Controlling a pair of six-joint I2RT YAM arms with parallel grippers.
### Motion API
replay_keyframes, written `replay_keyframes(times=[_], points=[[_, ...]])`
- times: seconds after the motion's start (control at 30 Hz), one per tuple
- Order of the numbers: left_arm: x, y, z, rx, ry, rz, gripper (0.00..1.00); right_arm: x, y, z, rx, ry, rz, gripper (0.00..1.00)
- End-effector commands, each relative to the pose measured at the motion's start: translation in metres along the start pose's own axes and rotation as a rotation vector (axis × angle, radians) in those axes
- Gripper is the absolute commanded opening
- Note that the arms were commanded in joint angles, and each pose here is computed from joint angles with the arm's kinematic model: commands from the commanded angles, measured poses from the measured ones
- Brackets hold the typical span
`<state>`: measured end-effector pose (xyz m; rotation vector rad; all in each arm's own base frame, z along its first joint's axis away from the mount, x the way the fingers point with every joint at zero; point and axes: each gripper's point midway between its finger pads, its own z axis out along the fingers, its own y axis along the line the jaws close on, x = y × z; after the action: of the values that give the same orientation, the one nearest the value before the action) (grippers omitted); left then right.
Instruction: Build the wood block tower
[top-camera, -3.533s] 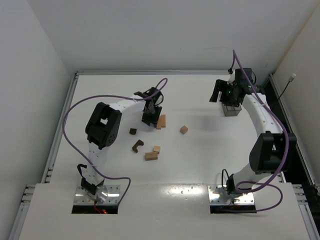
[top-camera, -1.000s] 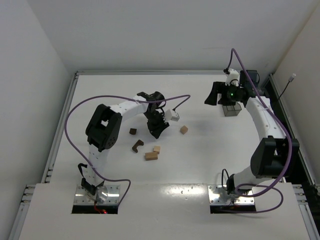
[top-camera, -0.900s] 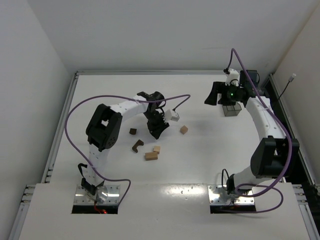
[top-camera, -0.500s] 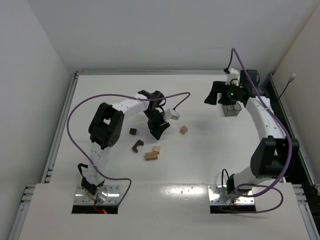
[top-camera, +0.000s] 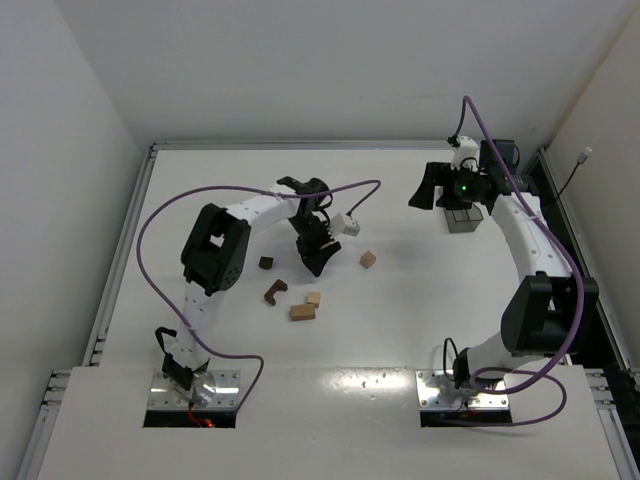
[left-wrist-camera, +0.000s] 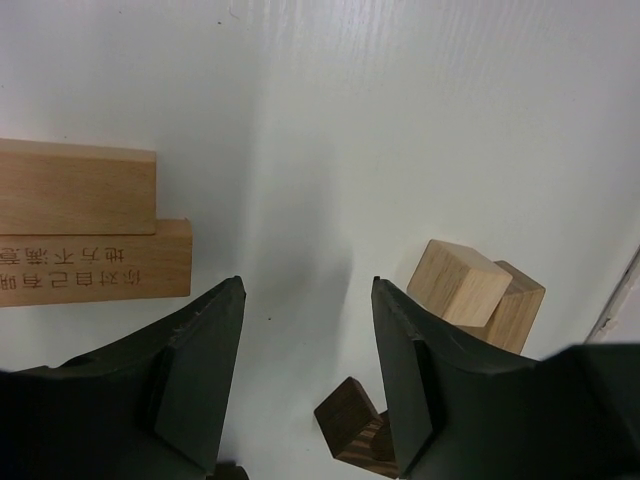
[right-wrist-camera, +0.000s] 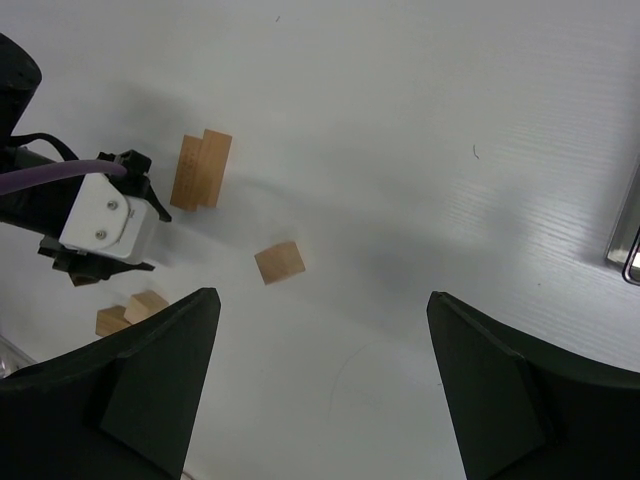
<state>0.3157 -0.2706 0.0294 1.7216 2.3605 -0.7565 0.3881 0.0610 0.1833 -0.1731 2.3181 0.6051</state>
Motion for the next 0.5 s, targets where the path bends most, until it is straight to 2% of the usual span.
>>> replay_keyframes(times=[0.0,0.47], points=[[-0.0082,0.0025,-0.0024,0.020,-0.033,0.017,0.51,-0.0155,0.0012,-0.0031,-0.003,-0.050,-0.029,0.82],[-0.0093,0.0104,0.0015,0.005,-0.022,0.008,0.55,-0.0156,-0.0012,0.0009,-0.003,-0.043,-0.025,0.83]])
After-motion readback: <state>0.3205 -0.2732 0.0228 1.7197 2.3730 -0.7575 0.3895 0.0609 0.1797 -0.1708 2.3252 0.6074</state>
